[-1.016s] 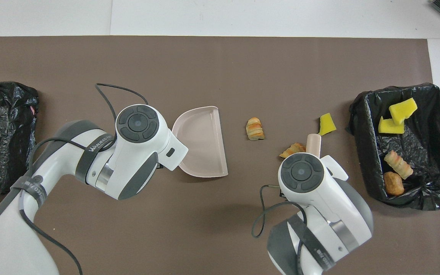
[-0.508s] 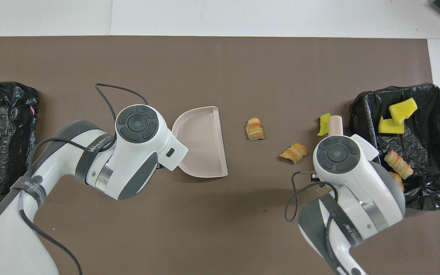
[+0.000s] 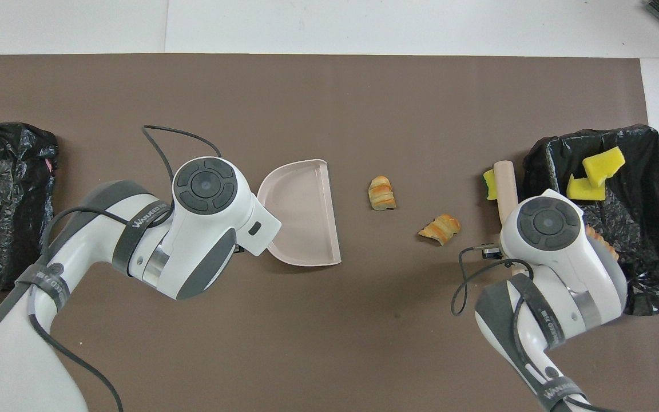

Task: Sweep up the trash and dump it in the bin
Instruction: 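Move the brush with the right gripper behind the crusts near the bag, then sweep the crusts and sponge toward the dustpan with the right gripper's brush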

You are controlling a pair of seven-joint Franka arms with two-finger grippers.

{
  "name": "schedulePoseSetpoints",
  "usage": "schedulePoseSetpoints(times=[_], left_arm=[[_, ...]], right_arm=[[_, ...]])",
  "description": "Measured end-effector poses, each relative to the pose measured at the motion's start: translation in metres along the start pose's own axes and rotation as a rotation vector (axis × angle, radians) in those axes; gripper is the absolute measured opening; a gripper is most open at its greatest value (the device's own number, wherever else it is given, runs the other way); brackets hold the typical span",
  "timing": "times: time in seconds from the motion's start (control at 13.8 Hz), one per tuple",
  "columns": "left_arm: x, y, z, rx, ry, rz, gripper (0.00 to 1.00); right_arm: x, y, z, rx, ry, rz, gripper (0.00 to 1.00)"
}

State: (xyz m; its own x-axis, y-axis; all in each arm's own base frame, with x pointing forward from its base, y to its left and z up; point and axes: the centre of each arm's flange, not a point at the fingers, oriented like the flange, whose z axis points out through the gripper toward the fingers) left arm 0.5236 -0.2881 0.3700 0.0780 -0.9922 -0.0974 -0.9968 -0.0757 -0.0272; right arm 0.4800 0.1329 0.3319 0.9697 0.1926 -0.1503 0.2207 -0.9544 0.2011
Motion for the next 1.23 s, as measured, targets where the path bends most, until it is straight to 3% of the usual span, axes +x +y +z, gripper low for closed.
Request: schedulePoseSetpoints(times=[0.36,0.65,0.94,1.23], left_arm=[[0.000,0.000,0.000,0.000,0.000,-0.001,0.31],[-0.001,0.001,0.002,-0.003,-0.002,-0.002,0.31],[-0.006,0.013,0.008,-0.017,-0.016,0.001,0.31],[-0.011,0.023,0.009,-0.021,-0.023,0.004,0.31]], right_arm=[[-0.004,-0.050,-0.013,0.171,-0.020,0.055,0.26],[0.005,-0.102,-0.019,0.234,-0.023,0.123,0.26],[0.006,-0.158,-0.031,0.299,-0.027,0.092,0.26],[0.004,-0.183,-0.048,0.494,-0.062,0.081,0.26]])
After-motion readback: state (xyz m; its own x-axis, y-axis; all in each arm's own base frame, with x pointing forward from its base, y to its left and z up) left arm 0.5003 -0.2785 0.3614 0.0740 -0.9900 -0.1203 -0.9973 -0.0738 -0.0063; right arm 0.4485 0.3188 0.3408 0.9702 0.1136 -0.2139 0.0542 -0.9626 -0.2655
